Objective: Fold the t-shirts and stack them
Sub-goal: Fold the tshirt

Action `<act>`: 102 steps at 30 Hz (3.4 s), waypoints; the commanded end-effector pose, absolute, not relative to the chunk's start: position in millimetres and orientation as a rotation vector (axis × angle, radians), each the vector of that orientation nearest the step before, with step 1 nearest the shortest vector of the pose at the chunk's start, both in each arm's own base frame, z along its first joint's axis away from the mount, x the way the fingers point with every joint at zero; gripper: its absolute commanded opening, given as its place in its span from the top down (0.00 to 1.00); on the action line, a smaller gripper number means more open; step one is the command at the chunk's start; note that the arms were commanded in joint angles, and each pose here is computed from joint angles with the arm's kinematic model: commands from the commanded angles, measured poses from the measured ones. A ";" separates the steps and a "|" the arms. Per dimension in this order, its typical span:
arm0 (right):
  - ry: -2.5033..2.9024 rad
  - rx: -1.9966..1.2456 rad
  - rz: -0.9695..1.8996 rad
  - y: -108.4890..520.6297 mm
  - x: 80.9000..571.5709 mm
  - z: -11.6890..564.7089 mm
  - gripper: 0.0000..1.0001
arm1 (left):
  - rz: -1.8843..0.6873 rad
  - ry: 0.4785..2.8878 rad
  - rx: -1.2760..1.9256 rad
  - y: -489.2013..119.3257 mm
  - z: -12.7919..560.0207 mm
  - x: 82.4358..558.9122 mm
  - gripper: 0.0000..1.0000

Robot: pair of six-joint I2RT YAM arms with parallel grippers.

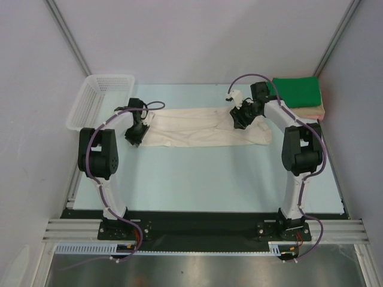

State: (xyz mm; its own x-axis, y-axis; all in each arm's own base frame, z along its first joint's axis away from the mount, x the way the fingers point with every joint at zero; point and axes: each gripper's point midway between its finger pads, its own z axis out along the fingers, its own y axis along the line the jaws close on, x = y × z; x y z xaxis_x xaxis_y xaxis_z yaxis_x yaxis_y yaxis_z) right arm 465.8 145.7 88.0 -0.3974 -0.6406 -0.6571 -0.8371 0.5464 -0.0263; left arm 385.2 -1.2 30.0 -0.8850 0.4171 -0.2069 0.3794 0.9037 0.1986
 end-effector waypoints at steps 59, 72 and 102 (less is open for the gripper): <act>1.719 -1.179 -0.186 199.1 545.4 177.4 0.55 | 0.222 2.736 0.530 13.7 66.2 385.2 0.68; 2.236 -0.957 0.170 109.6 508.8 93.2 0.53 | -0.107 2.803 0.553 -25.5 53.5 398.0 0.49; 2.412 -0.843 0.650 53.4 448.6 75.6 0.48 | 0.034 2.925 0.561 1.4 6.8 379.3 0.57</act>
State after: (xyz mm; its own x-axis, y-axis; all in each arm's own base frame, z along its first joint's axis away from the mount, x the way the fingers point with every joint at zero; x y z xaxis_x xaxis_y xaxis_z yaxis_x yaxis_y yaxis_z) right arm 455.4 40.8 59.3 -0.6915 -0.4570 -0.5594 -0.6438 0.7411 0.1904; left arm 384.8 -8.2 15.7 -0.9082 0.3738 -0.1882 0.3741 0.9267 0.0355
